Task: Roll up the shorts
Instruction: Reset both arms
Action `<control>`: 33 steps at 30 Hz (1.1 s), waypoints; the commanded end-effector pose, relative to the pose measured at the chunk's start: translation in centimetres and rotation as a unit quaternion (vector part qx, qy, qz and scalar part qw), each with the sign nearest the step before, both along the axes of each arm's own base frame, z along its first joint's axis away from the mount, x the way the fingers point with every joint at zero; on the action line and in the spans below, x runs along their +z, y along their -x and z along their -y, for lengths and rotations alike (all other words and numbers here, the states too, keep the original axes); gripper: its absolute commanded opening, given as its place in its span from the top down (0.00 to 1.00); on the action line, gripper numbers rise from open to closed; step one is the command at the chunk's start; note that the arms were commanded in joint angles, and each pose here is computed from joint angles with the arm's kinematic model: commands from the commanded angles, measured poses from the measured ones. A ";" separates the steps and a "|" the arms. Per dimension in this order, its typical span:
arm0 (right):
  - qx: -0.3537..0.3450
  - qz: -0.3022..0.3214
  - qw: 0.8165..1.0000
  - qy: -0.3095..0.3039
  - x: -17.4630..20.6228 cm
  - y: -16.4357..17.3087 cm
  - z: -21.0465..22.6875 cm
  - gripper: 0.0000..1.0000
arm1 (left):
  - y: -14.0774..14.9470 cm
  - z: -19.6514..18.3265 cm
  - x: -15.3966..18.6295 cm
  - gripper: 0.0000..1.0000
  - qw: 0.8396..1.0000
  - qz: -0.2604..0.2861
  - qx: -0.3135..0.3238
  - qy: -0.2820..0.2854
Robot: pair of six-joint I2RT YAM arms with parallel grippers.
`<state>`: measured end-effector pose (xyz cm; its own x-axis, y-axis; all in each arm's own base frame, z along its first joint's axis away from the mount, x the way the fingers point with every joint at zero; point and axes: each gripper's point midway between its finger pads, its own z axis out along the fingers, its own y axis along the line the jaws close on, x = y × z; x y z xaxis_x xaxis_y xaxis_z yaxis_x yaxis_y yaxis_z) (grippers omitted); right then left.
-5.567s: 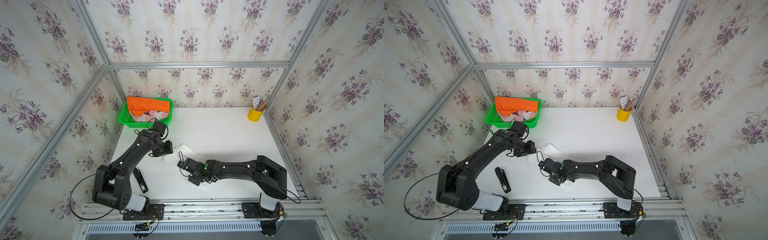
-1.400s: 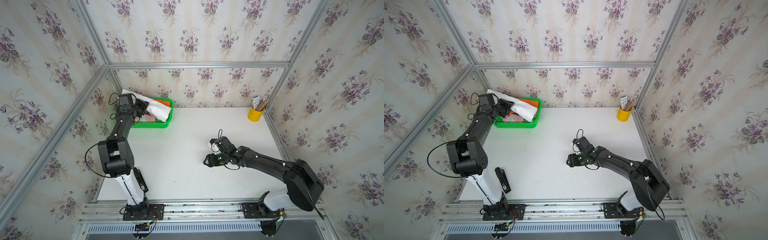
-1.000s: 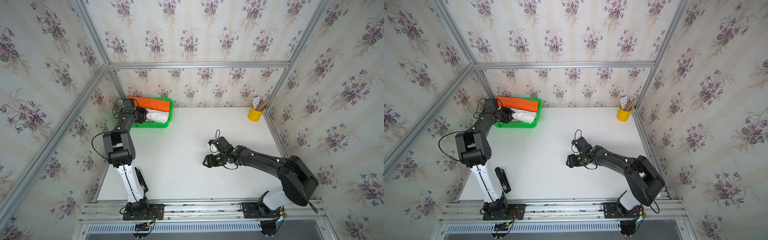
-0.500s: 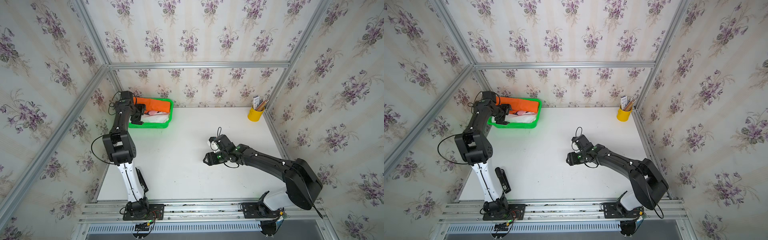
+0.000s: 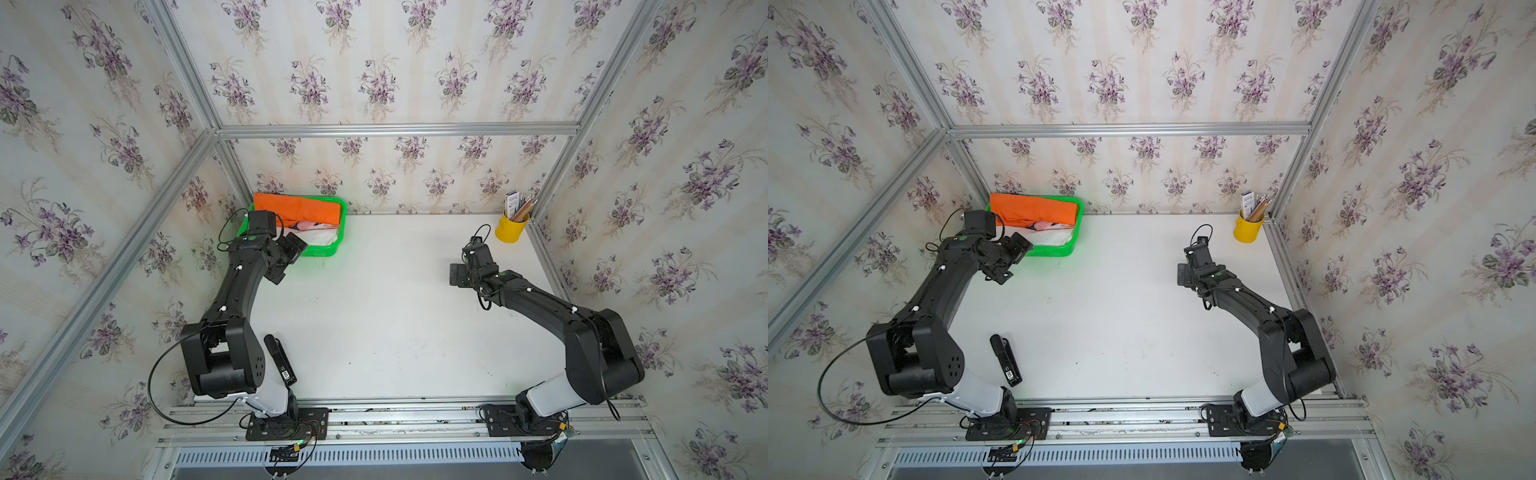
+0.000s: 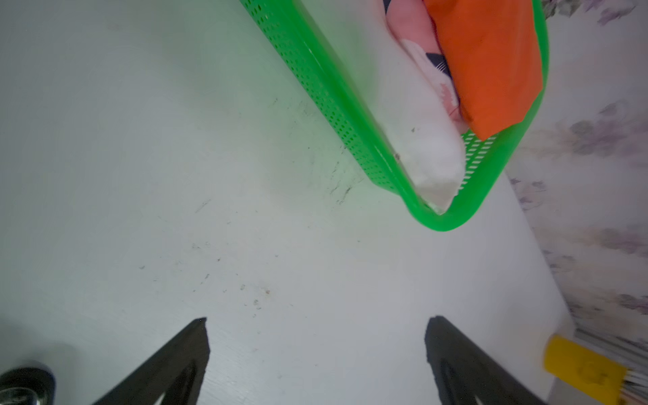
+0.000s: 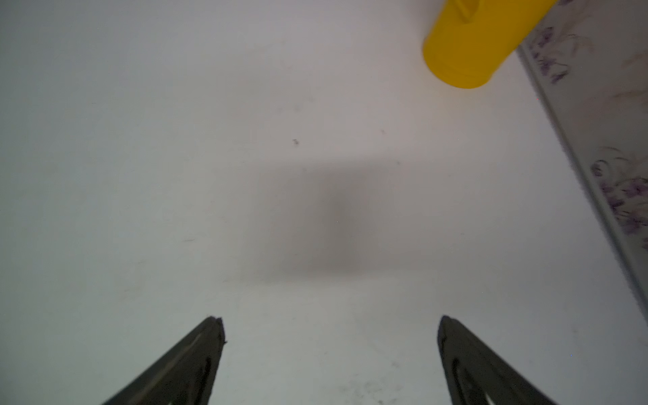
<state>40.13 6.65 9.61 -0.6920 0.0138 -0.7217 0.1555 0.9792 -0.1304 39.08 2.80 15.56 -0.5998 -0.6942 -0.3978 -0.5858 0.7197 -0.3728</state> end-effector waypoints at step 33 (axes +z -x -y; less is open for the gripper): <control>0.074 0.308 0.947 -0.050 2.6 2.7 6.0 0.00 | -0.6 2.4 -6.5 0.00 0.871 0.240 -0.269 -0.333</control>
